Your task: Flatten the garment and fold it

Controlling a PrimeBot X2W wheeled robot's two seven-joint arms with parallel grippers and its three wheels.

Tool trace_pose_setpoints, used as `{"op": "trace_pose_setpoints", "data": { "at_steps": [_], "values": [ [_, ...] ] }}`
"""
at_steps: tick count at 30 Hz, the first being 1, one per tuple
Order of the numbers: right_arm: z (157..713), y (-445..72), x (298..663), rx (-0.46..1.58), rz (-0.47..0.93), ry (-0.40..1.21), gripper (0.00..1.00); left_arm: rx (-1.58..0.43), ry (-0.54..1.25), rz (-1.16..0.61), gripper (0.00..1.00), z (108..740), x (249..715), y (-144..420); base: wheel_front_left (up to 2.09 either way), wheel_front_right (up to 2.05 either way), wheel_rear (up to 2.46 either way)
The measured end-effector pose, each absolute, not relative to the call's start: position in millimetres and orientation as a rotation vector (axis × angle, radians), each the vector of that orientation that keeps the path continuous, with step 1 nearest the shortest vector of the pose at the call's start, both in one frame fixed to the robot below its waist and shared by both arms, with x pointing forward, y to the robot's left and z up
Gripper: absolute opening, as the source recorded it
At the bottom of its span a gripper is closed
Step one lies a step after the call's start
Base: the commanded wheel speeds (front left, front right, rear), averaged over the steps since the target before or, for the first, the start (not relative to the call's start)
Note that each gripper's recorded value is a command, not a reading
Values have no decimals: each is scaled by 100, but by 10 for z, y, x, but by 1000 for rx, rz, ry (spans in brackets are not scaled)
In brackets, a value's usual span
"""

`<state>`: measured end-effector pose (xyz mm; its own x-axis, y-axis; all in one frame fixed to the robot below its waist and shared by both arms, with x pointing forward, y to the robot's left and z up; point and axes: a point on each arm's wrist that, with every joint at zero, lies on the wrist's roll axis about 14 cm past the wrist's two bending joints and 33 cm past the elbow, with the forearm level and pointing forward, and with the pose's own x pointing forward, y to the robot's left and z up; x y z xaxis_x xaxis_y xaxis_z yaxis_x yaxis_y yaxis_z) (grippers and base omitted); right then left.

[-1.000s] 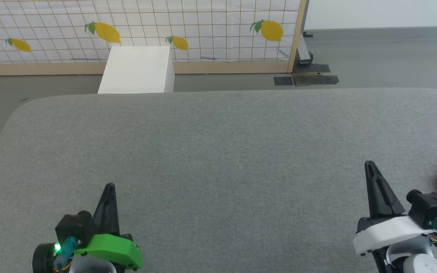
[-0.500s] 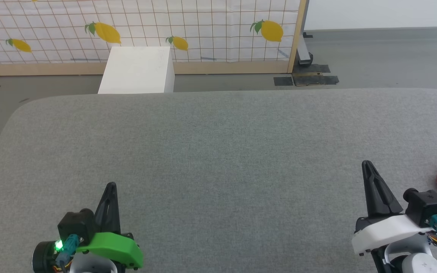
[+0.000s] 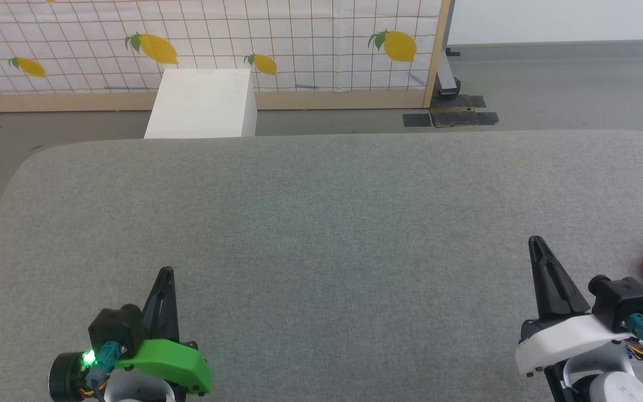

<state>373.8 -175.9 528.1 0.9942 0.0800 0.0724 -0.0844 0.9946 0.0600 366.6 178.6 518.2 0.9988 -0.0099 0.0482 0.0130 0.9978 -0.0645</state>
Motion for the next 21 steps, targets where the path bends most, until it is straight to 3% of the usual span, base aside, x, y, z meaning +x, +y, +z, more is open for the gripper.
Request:
{"op": "trace_pose_setpoints", "data": {
  "at_steps": [21],
  "values": [
    [5288, -1713, 3743, 31, 97, -51, 0, -30, -29, -14, 0, 5184, 3673, 1779, 0, 0, 0]
  ]
}}
